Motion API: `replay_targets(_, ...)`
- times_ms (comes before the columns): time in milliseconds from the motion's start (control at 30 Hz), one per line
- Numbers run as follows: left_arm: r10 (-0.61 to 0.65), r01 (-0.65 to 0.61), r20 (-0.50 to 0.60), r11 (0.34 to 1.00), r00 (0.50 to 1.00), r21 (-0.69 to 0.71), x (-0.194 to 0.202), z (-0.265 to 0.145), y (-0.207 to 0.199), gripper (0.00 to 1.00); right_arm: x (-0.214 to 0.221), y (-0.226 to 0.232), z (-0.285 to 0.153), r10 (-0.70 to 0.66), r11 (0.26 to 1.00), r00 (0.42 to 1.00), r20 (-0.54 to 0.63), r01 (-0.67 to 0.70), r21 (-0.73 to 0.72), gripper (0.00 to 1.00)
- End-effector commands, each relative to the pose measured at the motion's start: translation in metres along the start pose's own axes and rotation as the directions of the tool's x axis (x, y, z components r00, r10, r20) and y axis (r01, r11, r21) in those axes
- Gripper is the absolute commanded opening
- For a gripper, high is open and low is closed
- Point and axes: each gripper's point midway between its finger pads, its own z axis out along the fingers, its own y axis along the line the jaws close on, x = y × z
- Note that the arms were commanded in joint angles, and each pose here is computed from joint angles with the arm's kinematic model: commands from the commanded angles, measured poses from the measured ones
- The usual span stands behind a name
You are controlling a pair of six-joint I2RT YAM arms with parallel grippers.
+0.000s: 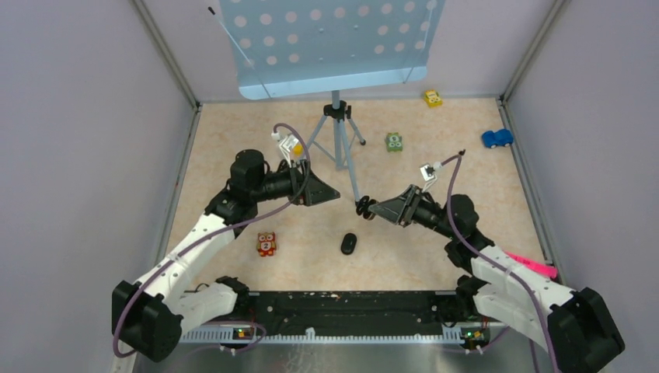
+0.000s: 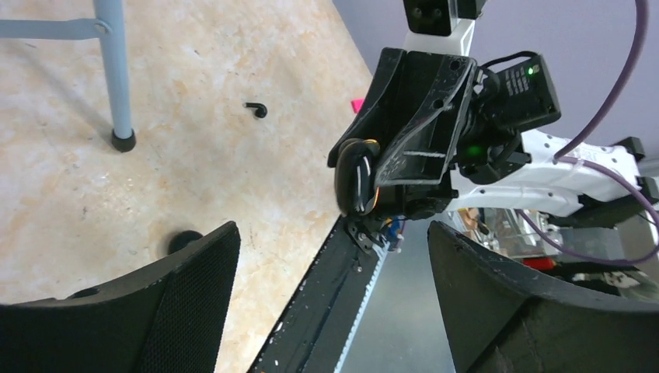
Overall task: Insert the wireless bluetooth earbuds into the charging case
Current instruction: Pass from the left arm to the right, then open the charging case.
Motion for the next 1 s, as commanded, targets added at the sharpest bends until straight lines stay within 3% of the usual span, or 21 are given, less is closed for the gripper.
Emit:
replay_targets(0,0.070,-0.067,0.042,0.995,0.997,-0.074,-0.002,-0.012,0.008,0.95,0.007,0.024,-0.015,-0.102,0.984,0.982,-0.161,0.075,-0.164,0.00)
replay_targets(133,0.036,-0.037,-0.072,0.999,0.997,-0.014,0.013,-0.012,-0.001,0.99,0.017,0.032,-0.017,-0.175,0.960,0.952,-0.250,0.108,-0.260,0.00)
replay_targets(333,-0.051,0.076,-0.173,0.987,0.984,0.141,0.040,-0.010,-0.012,0.99,0.019,0.035,-0.013,-0.240,0.934,0.933,-0.268,0.146,-0.325,0.00)
replay_targets(600,-0.114,0.146,-0.123,0.948,0.986,0.284,0.063,-0.017,-0.023,0.99,0.015,0.040,-0.005,-0.169,0.915,0.954,-0.247,0.059,-0.399,0.00)
replay_targets(733,-0.143,0.181,-0.157,0.948,0.977,0.261,0.068,-0.010,-0.017,0.97,0.015,0.041,-0.005,-0.124,0.904,0.966,-0.229,0.015,-0.427,0.00)
replay_targets(967,-0.162,0.210,-0.178,0.929,0.971,0.304,0.065,0.003,-0.025,0.84,0.014,0.045,-0.010,-0.077,0.879,0.976,-0.204,-0.030,-0.477,0.00)
